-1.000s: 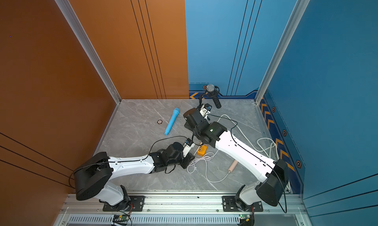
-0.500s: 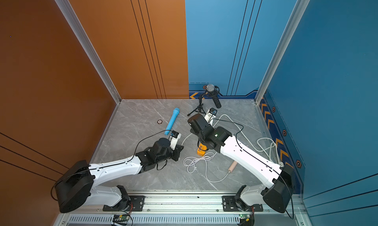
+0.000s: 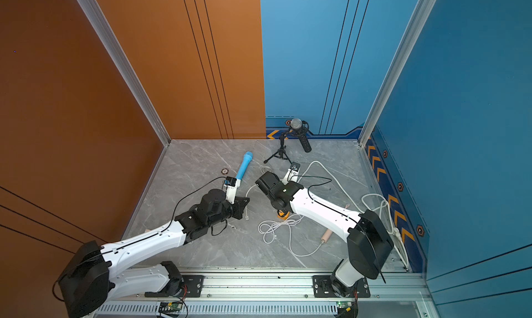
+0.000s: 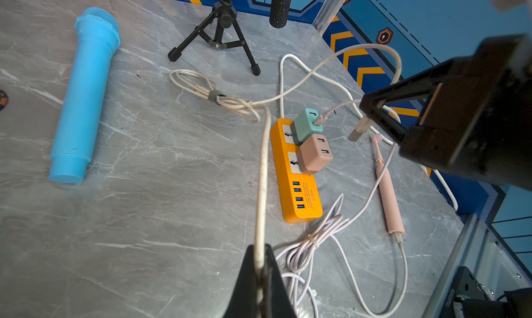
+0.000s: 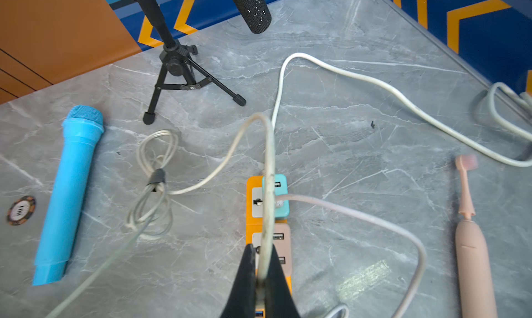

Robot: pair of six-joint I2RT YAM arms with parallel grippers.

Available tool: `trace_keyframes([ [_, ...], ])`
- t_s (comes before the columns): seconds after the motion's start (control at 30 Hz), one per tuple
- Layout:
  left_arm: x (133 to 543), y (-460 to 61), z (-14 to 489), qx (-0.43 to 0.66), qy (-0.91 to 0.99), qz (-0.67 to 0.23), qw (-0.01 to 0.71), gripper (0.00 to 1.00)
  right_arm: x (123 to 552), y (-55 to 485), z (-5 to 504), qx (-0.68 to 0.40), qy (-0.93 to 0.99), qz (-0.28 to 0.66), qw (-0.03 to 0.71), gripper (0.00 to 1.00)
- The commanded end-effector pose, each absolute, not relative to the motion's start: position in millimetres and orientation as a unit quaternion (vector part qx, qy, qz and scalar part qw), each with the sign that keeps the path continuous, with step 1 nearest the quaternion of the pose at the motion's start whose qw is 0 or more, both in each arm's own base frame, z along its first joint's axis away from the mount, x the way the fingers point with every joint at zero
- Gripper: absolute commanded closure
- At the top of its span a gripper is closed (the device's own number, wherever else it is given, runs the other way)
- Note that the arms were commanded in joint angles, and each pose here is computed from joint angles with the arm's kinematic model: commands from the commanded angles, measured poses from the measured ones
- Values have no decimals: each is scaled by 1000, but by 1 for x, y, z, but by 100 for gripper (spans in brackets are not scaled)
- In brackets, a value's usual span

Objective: Charge the electric toothbrush
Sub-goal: Pick up the charging cable from the center of the board.

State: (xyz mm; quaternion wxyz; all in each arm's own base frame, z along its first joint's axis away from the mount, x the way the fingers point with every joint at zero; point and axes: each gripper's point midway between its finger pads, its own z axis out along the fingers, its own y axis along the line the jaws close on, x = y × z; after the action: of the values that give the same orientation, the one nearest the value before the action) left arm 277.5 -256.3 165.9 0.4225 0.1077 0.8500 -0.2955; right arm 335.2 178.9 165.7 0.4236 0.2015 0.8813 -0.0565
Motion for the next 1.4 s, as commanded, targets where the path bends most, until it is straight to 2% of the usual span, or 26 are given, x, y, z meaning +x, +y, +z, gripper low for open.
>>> trace_keyframes([
  [0.0,272,-250,155,103,861,-293,402,100,337,169,163,201,867,-102,444,100],
  [0.23,276,-239,140,86,878,-268,388,100,339,163,140,200,864,-136,443,100],
  [0.4,279,-225,127,60,893,-242,375,100,343,163,123,207,868,-125,434,100],
  [0.77,287,-224,106,42,908,-228,349,97,347,160,119,216,856,-139,449,100],
  [0.93,288,-224,104,42,909,-226,346,84,347,161,116,218,853,-140,453,100],
  [1.0,287,-224,105,44,909,-230,345,74,347,161,116,218,851,-144,455,100],
  [1.37,278,-205,131,31,904,-221,366,68,340,168,119,222,842,-137,473,100],
])
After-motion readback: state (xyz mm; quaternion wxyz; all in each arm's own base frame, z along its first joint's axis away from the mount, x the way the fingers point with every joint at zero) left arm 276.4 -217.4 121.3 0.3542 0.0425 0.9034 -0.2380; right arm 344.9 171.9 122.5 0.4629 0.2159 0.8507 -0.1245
